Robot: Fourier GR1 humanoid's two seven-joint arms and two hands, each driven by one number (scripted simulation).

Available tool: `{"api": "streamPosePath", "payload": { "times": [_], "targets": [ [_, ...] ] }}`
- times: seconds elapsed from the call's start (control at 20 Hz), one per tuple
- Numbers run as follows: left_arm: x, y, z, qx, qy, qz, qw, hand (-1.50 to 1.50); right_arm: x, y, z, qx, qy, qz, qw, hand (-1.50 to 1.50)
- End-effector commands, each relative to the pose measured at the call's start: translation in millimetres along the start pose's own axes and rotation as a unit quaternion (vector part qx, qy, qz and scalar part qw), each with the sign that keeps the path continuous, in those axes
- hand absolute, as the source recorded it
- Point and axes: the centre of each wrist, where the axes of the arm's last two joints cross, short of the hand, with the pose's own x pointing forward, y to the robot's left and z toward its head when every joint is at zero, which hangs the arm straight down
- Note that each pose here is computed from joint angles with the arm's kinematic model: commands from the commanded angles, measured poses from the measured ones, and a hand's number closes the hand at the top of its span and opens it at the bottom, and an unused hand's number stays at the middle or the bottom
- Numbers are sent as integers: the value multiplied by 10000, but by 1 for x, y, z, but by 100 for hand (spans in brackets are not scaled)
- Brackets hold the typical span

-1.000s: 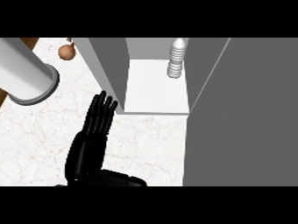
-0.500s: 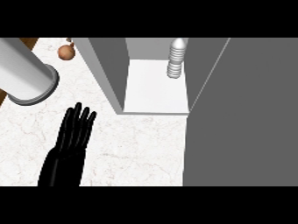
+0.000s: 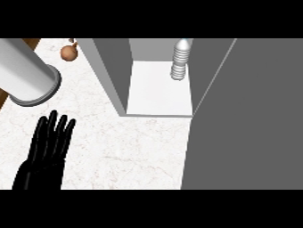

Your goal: Pick up the bottled water, place it into the cabinet and close the cabinet

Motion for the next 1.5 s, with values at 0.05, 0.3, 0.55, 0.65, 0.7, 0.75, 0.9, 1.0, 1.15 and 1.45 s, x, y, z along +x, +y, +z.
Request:
{"api": "streamPosePath", "payload": {
  "times": [0.05,0.3,0.55,0.65,0.7,0.75,0.9,1.0,1.15,1.45],
  "targets": [
    [7,7,17,47,65,29,10000,-150,37,21,-19,502,-572,651,9950,150],
    [14,25,14,0,45,8,10000,-150,37,22,-38,594,-556,887,9927,150],
    [11,39,25,73,103,10,9999,-150,31,27,-62,695,-565,873,9921,150],
    [19,34,18,-28,11,42,10000,-150,34,29,-67,742,-556,1028,9904,150],
    [21,40,17,-18,13,12,10000,-150,31,25,-73,710,-573,1045,9903,150],
    [18,40,22,-61,9,75,10000,-150,31,26,-75,738,-508,1114,9897,150],
    [20,48,24,-62,18,33,10000,-150,32,23,-82,762,-612,1227,9876,150],
    [20,48,18,-10,-6,39,10000,-150,30,25,-85,866,-533,1223,9873,150],
    [20,45,24,-92,-12,100,9999,-150,29,22,-91,931,-495,1236,9867,150],
    [26,54,20,-198,-55,92,9997,-150,28,21,-94,1079,-424,1245,9854,150]
  ]
}}
